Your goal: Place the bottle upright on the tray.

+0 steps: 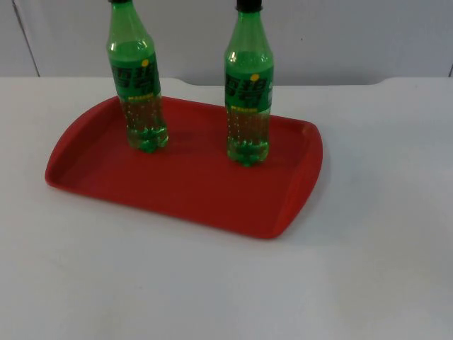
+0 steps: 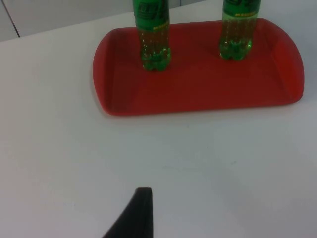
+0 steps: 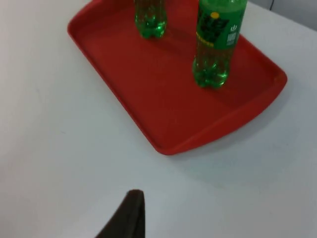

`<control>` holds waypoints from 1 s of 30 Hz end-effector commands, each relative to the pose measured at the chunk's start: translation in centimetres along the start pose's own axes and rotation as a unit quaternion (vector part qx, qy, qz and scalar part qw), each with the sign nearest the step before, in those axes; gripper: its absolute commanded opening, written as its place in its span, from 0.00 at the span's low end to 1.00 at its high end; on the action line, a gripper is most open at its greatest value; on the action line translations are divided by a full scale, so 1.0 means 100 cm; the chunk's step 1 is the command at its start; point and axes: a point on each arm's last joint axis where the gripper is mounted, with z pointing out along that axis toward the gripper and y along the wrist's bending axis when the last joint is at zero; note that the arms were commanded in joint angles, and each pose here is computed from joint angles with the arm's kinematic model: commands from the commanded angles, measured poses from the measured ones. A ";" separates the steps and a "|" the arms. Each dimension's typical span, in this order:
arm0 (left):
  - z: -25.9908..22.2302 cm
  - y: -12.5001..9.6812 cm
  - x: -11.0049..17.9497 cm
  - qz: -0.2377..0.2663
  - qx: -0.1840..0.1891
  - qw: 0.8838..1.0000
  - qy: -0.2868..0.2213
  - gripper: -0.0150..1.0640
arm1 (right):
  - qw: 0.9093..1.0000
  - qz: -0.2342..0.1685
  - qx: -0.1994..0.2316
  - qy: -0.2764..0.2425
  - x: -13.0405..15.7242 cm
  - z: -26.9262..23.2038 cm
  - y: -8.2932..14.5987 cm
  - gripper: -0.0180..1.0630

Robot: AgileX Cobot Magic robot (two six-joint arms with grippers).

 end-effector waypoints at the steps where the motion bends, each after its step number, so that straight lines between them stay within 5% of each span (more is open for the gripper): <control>1: 0.000 0.000 0.001 0.002 0.002 1.000 -0.003 0.99 | 1.000 -0.001 0.000 -0.009 0.007 -0.015 0.002 0.99; 30: 0.000 0.000 0.001 0.002 0.002 1.000 -0.003 0.99 | 0.993 -0.007 0.032 -0.112 0.094 -0.138 0.017 0.99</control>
